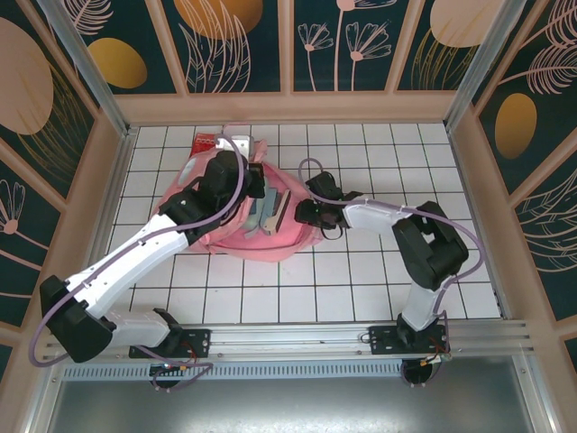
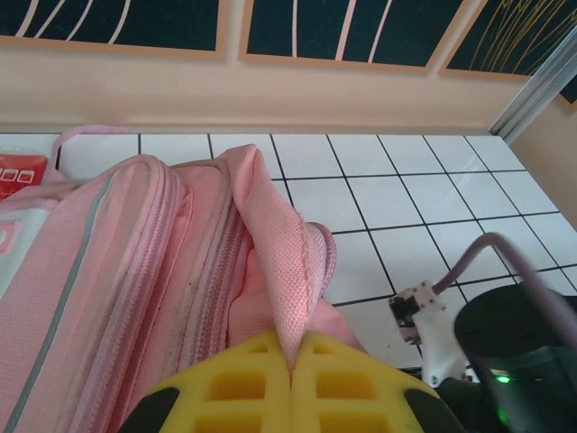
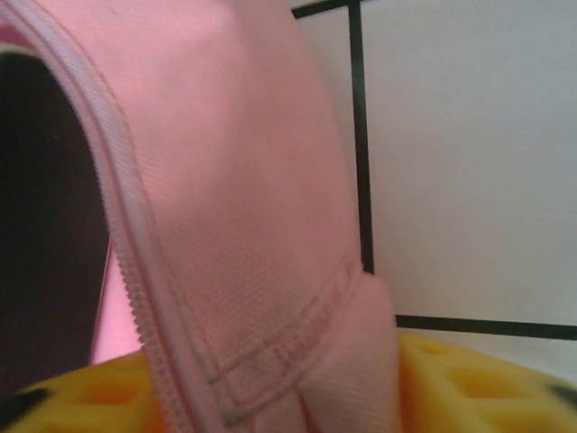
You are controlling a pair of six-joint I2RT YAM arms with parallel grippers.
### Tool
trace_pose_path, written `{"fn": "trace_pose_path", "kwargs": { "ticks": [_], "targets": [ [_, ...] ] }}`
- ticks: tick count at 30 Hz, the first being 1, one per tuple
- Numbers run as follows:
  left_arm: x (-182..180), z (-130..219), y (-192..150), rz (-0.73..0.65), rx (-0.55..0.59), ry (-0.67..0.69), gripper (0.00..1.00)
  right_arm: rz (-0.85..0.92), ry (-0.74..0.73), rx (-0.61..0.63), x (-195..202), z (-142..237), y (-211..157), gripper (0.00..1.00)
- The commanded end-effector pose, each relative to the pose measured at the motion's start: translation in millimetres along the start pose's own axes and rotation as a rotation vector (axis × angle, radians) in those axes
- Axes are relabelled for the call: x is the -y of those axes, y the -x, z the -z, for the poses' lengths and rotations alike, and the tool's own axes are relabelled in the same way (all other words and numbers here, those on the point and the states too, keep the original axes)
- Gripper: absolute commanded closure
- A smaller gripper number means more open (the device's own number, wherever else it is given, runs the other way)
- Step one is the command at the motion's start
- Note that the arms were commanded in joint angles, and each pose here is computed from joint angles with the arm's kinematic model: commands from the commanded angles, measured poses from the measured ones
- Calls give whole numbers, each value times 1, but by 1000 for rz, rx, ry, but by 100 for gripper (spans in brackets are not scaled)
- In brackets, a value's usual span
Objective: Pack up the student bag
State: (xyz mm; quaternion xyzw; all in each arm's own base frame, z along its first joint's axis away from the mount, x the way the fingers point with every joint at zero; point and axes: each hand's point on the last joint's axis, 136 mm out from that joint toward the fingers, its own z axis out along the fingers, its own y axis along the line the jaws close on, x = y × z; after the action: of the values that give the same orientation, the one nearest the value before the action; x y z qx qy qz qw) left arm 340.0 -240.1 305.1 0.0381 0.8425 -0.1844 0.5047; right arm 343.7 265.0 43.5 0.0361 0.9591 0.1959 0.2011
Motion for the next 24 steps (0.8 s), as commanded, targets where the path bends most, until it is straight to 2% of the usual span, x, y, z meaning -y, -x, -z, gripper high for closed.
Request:
{"fn": "trace_pose_path", "kwargs": {
  "ticks": [1,3,4,8,14,19,21,24],
  "targets": [
    [40,11,54,22,141,-140,97,4,53,34,-15,4,16,80],
    [47,4,56,7,131,-151,97,-34,23,58,-4,9,20,99],
    [51,-2,57,-1,124,-155,98,-59,13,80,3,15,23,100],
    [66,-24,60,-29,101,-172,98,-169,-25,171,37,43,28,100],
    [109,-47,59,-22,48,-341,100,-319,-101,325,93,98,22,100],
    [131,-60,61,-30,25,-419,100,-425,-153,445,132,140,5,100],
    [134,-75,49,-43,-7,-419,100,-449,-126,475,139,149,-5,100],
    [123,-86,42,-73,-8,-354,100,-460,-72,446,138,145,-23,100]
  ]
}}
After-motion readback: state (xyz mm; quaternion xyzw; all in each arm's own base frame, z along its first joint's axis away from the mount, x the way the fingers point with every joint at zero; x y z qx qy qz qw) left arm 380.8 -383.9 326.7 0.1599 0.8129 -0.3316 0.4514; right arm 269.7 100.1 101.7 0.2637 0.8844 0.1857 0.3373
